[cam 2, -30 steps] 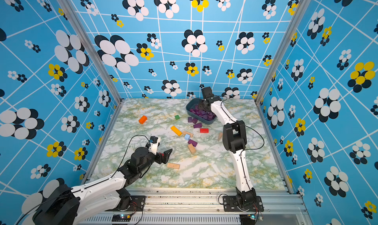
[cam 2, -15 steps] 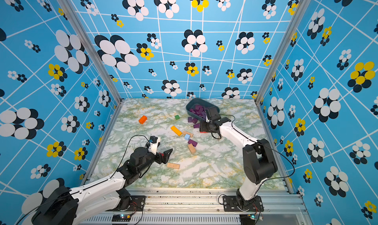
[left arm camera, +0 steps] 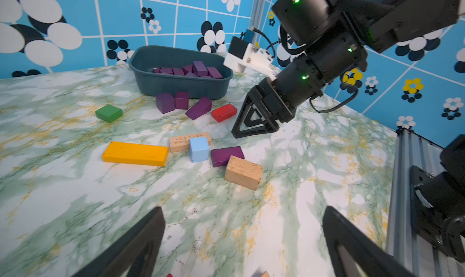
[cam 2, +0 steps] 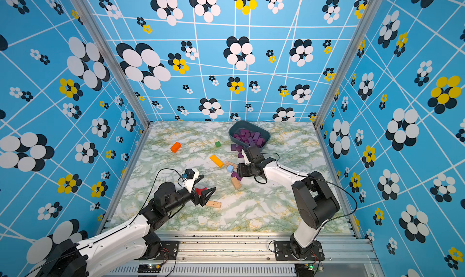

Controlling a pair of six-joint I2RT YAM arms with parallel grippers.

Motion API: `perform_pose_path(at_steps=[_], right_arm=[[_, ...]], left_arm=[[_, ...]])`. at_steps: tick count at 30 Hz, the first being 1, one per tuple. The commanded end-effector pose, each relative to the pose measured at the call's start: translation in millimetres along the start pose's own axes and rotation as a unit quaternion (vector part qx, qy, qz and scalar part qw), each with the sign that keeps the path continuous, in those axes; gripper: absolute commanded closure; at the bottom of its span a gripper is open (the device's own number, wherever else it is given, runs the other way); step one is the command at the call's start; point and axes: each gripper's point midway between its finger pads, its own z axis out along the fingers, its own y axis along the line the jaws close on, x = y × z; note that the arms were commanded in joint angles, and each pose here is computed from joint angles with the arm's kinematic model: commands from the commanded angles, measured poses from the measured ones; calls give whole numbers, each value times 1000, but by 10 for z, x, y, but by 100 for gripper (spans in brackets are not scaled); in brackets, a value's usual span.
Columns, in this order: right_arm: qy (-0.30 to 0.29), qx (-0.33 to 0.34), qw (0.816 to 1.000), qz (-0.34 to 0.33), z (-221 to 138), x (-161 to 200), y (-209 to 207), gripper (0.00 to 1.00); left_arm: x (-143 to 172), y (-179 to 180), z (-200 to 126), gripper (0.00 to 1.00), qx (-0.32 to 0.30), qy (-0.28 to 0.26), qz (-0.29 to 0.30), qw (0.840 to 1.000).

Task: Pick purple bricks into the storage bin
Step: Pick up the building block from the center of the board.

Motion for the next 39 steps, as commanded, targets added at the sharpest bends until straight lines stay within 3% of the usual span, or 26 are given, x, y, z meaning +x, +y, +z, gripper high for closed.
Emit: perform_pose_path(at_steps=[1,7,12,30,39], right_arm=[[6,6,999,-34,146,89,11,39],[10,53,995,-80,210,155,-34,39],[16,87,994,-65,218,193,-156,41],[29,43,997,-54,304,278,-3,42],[43,35,995,-83,372,356,127,41]], left_arm=[[4,-210,-9,0,65,-3,22,998],[59,-210,49,1,70,12,18,997],[64,-157,56,1,55,12,14,998],[193,69,118,0,-3,32,7,999],[227,102,139,0,-9,36,4,999]])
